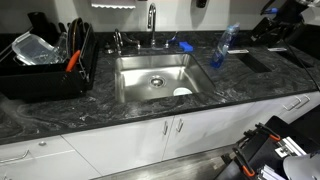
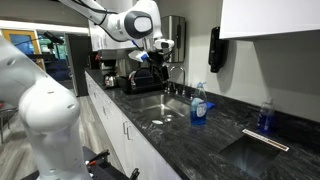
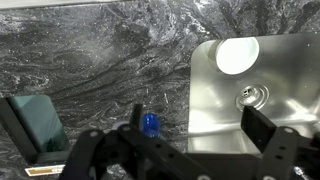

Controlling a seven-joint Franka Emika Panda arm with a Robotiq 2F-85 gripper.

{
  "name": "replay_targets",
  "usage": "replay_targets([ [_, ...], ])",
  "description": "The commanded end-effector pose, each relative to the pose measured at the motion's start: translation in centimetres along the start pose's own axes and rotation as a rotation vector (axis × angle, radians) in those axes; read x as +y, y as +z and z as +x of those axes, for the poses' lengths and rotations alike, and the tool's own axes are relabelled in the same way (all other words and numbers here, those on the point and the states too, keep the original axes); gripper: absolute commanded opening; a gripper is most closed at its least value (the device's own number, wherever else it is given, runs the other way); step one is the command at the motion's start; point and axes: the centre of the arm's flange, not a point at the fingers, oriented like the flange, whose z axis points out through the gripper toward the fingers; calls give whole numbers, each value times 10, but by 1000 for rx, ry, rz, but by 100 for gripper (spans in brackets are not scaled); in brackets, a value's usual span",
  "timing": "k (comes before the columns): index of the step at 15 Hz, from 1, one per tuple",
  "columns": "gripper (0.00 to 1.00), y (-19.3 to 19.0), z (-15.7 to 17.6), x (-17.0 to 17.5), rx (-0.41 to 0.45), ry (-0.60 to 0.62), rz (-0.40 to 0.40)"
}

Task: Pick up the bottle from the counter and put it in the sink

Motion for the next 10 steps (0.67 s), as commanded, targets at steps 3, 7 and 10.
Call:
replay_targets([
  [3, 100, 0, 0, 0, 0, 0, 0],
  [7, 100, 0, 0, 0, 0, 0, 0],
  [10, 100, 1, 4, -4, 19, 6, -15],
])
